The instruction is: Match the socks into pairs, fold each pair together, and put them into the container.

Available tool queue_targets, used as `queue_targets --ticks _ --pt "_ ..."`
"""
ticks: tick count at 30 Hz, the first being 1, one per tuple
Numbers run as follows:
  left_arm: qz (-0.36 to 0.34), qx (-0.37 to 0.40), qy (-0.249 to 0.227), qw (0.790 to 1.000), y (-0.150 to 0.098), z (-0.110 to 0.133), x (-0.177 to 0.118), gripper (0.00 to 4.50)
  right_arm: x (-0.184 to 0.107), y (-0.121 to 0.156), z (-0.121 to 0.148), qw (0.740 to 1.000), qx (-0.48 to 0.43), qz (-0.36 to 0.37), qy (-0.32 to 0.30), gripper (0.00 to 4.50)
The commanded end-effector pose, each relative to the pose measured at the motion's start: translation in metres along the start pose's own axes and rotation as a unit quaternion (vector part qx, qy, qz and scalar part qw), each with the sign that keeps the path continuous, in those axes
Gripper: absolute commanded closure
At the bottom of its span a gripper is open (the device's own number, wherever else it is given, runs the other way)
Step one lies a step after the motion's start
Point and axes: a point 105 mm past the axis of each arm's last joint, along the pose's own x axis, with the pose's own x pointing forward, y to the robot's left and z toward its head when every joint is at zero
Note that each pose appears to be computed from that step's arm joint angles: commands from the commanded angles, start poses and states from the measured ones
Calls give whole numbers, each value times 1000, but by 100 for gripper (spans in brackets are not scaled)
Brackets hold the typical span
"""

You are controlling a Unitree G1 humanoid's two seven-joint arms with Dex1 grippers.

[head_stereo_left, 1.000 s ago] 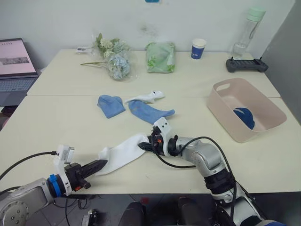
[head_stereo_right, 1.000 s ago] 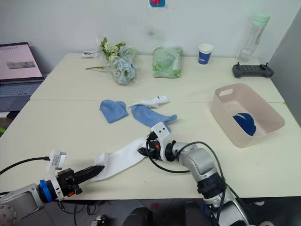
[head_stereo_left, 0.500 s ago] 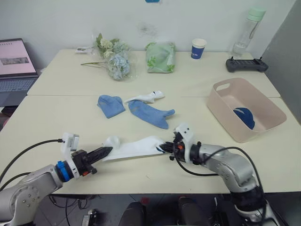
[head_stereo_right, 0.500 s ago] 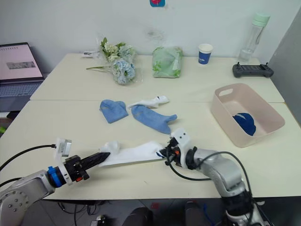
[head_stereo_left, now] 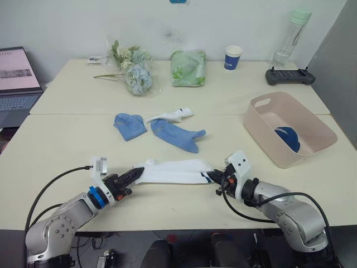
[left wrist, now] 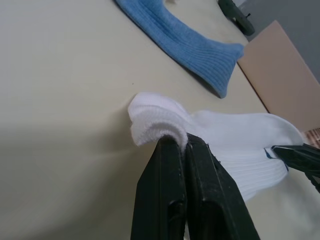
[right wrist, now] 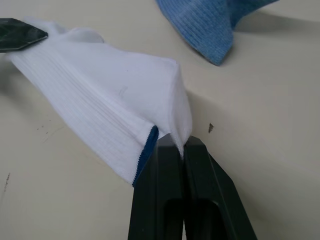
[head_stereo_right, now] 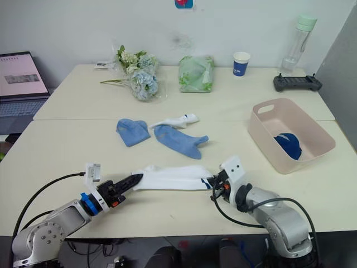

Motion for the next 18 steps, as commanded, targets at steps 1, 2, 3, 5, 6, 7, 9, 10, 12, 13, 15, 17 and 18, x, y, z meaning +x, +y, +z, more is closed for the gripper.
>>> queue_targets --ticks 1,2,3,5,6,7,9,10,12,13,15,17,18 --pt "11 14 -5 1000 1 -1 -1 450 0 -2 -2 1000 -13 -10 -3 448" --pt "11 15 -4 1000 0 -2 -1 450 0 -3 -4 1000 -10 -14 1 448" --pt "10 16 -2 1000 -1 -4 -1 450 -1 -3 -6 1000 -2 -14 3 448" --pt "10 19 2 1000 -2 -7 -2 450 -3 -4 -6 1000 7 -12 3 406" --pt "10 20 3 1000 -3 -7 -2 450 -4 -3 -6 1000 7 -7 4 386" --pt "9 23 4 1000 -3 -8 -2 450 -6 -4 -5 1000 4 -7 3 357" --pt "9 27 5 1000 -4 -7 -4 450 -9 -6 -3 1000 -3 -5 3 289" --pt "10 30 2 999 -4 -5 -5 450 -12 -8 -1 1000 -13 -5 4 244" --pt "14 39 -6 999 -4 1 -9 450 -17 -13 2 1000 -27 -8 5 173" --pt "15 41 -8 999 -4 2 -10 450 -18 -15 3 1000 -29 -9 5 140" --pt "20 57 -27 998 -4 19 -21 450 -20 -12 21 998 -56 7 -16 68" --pt "25 77 -45 996 -4 40 -35 450 -20 -6 35 995 -94 29 -31 1" --pt "24 96 -53 994 -5 54 -44 450 -19 -2 41 992 -114 43 -39 1"
